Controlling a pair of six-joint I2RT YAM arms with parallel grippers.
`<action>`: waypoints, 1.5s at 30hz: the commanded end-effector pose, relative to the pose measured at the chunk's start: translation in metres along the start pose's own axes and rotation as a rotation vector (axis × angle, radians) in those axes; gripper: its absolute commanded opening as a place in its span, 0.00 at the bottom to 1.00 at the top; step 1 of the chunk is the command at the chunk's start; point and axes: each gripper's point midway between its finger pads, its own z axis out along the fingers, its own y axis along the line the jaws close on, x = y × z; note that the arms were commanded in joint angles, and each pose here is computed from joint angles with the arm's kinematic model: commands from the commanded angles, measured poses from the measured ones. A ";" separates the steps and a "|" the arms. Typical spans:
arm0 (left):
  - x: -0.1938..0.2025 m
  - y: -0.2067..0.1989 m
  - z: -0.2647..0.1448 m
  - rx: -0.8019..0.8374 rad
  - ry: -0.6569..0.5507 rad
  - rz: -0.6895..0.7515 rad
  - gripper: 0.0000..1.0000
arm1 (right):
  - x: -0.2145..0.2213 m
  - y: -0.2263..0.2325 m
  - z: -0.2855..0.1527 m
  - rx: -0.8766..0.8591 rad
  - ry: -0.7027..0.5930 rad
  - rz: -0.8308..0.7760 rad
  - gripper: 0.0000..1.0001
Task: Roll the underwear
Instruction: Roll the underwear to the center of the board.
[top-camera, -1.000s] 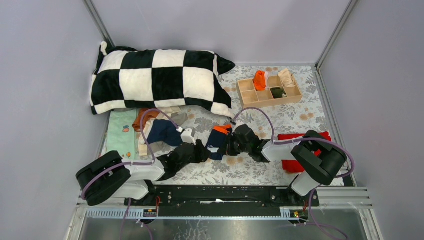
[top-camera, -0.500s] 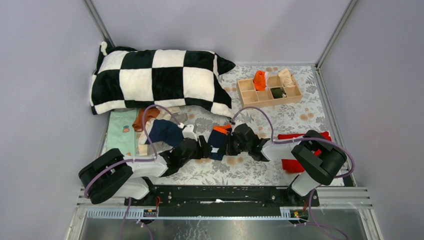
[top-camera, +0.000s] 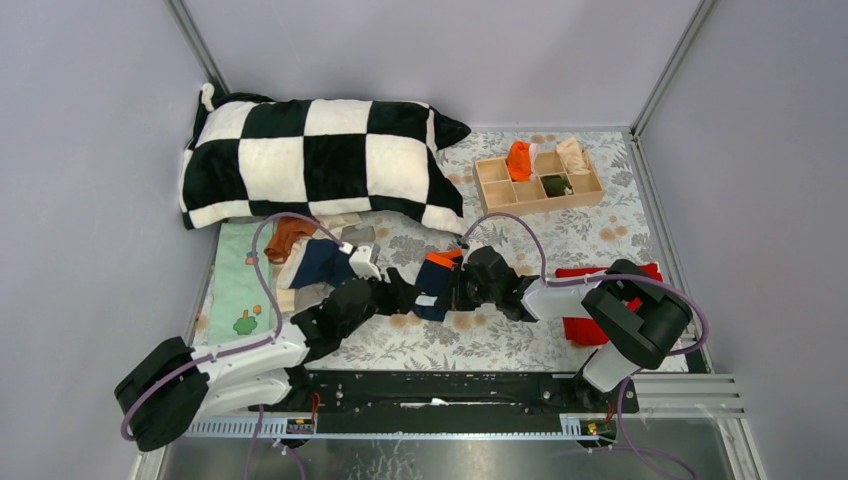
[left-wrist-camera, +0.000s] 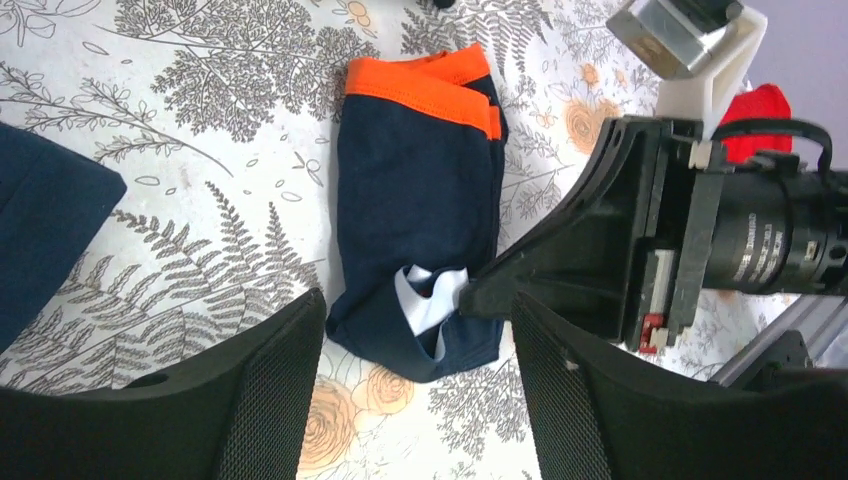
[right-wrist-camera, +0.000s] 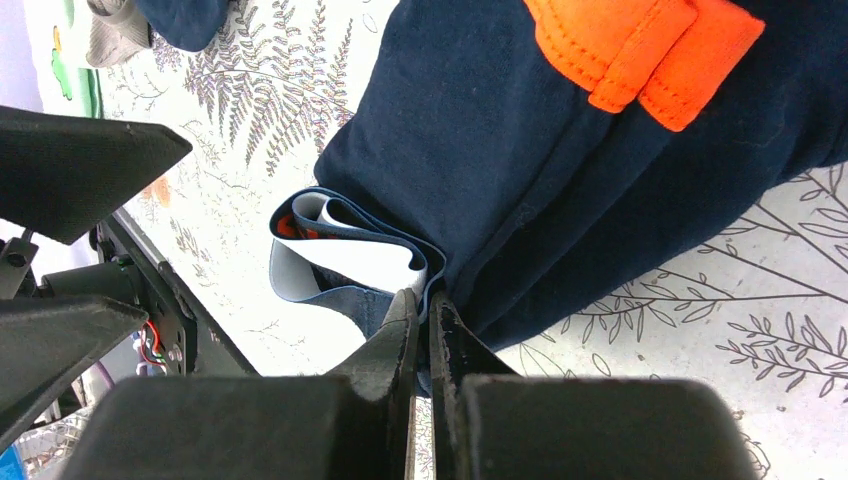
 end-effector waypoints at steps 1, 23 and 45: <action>0.019 0.013 -0.010 0.026 0.047 0.085 0.71 | 0.023 -0.016 -0.001 0.051 0.098 0.006 0.00; 0.030 0.007 0.029 0.011 0.115 0.161 0.50 | 0.026 -0.014 0.000 0.038 0.120 0.003 0.00; 0.020 0.005 0.015 0.033 0.071 0.145 0.50 | 0.027 -0.012 0.001 0.029 0.132 0.002 0.00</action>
